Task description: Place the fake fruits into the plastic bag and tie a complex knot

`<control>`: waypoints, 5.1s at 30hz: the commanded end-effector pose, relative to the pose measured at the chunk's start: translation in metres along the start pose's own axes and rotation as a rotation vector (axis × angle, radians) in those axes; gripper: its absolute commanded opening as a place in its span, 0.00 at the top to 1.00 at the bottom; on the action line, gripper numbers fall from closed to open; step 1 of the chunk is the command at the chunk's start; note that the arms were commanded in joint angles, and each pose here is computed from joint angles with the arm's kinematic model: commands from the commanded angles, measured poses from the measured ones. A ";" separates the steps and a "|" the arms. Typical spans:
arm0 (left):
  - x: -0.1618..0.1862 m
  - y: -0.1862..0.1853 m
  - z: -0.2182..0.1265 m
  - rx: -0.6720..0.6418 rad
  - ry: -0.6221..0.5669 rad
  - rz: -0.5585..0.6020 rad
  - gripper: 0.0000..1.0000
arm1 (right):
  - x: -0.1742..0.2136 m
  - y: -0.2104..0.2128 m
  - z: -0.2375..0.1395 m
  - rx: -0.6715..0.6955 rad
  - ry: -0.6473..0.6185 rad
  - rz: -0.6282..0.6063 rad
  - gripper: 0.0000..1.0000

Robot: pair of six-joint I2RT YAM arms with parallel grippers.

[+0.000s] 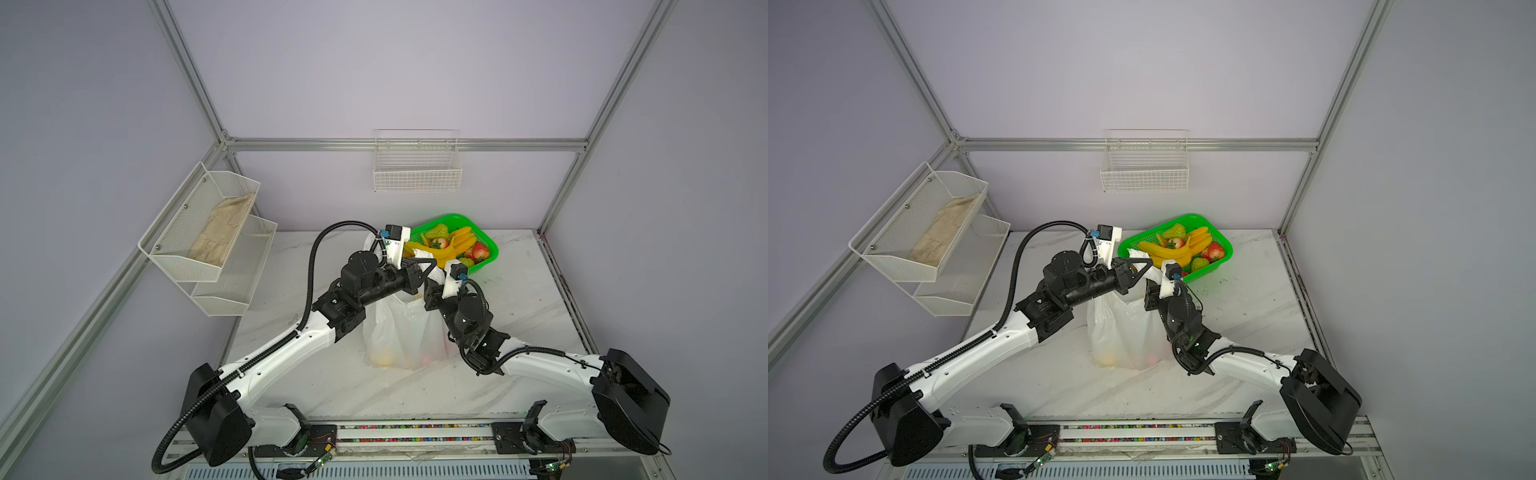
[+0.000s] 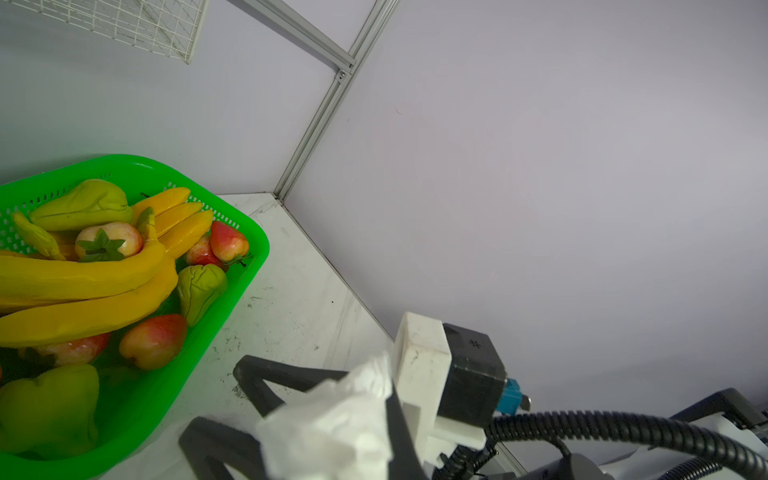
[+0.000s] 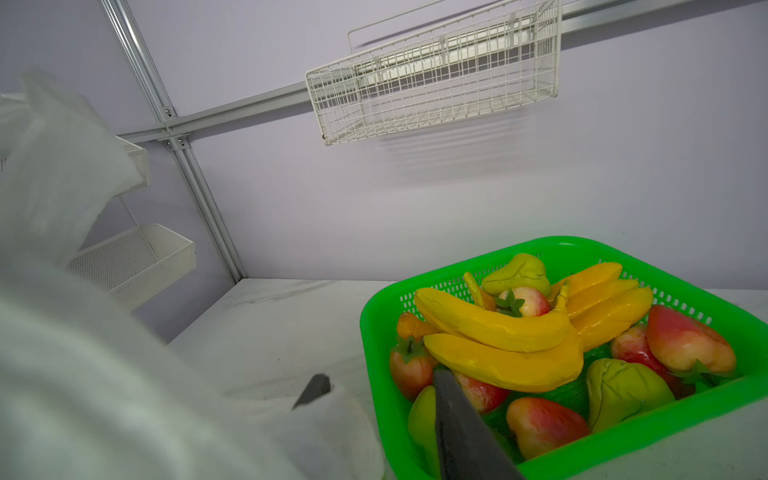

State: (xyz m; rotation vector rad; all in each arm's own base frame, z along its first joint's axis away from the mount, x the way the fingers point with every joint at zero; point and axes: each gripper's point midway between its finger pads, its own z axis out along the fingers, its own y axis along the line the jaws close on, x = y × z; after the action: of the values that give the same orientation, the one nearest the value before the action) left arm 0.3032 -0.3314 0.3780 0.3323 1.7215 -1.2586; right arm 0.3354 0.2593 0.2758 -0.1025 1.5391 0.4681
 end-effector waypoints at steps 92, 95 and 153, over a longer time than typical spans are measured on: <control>-0.036 0.013 -0.023 0.088 -0.054 0.081 1.00 | -0.029 0.063 -0.034 -1.157 0.295 -0.150 0.29; -0.035 0.012 -0.023 0.091 -0.052 0.079 1.00 | -0.020 0.064 -0.027 -1.192 0.317 -0.149 0.38; -0.035 0.132 -0.091 -0.051 -0.156 0.338 0.32 | -0.019 0.030 -0.008 -0.864 0.352 0.051 1.00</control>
State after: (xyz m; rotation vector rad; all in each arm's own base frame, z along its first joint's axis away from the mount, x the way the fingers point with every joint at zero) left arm 0.3671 -0.1820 0.2945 0.3831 1.6229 -0.9440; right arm 0.3216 0.2827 0.2885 -0.8392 1.6260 1.2070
